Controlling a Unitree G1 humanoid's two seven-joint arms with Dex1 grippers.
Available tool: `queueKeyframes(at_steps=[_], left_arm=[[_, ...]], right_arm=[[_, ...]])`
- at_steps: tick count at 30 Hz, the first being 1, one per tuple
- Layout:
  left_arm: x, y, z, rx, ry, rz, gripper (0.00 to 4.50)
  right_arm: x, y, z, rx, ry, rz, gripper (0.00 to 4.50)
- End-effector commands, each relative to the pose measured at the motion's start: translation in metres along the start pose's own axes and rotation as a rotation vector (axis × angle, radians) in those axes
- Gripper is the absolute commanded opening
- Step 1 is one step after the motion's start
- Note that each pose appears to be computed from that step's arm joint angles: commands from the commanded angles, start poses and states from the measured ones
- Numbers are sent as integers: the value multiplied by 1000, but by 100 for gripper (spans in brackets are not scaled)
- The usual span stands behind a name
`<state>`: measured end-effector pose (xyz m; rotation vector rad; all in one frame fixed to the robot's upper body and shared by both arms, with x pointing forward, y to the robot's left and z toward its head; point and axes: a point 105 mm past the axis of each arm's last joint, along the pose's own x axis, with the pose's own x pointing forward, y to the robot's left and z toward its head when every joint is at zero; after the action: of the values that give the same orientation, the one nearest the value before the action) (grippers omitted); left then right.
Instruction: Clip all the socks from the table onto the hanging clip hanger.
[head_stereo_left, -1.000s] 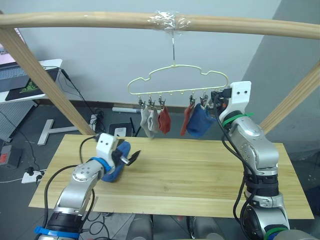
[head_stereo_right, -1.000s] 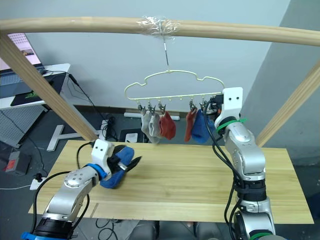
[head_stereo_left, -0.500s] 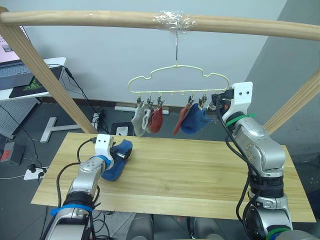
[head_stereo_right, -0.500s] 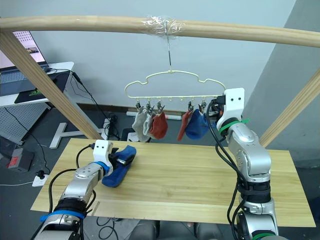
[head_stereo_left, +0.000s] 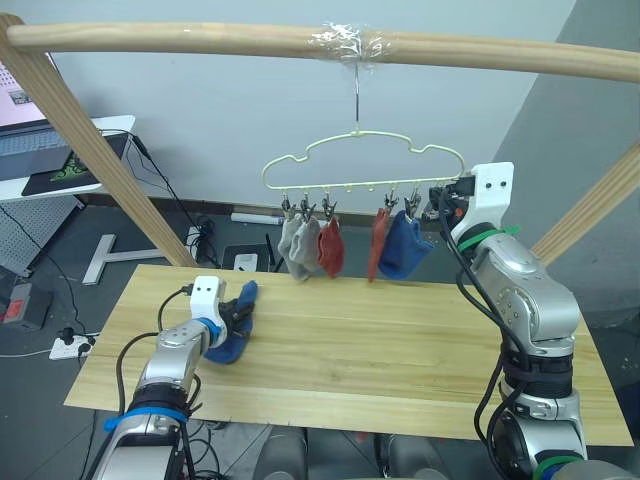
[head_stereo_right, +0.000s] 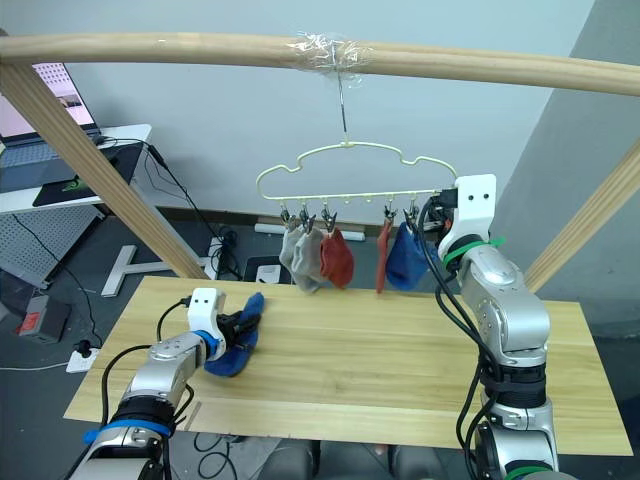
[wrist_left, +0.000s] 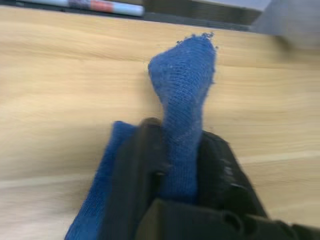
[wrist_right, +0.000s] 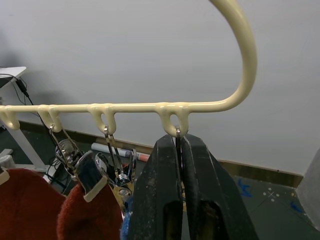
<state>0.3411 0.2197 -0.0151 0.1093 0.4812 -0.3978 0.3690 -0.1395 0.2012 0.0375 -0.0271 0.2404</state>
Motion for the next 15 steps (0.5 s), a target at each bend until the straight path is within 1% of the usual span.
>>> queueKeyframes(at_steps=[1,2,4,6,9,10,12,15], left_arm=[[6,-43,24,22,-94,-163,1],[6,-55,33,28,-135,-196,1],[7,-71,44,46,-187,-234,1],[4,-105,68,78,-283,-335,1],[-5,-146,99,103,-387,-457,1],[-7,-159,109,122,-414,-491,1],[-10,-177,122,149,-444,-537,1],[-9,-197,140,175,-479,-570,1]], right_arm=[[-2,-1,19,62,-22,24,0],[-2,-1,20,76,-5,29,0],[-3,-1,23,82,22,37,0],[-4,3,28,114,60,60,0],[-6,9,29,180,123,91,0],[-7,11,29,217,145,97,0],[-9,14,29,281,177,107,0],[-11,20,31,350,209,124,0]])
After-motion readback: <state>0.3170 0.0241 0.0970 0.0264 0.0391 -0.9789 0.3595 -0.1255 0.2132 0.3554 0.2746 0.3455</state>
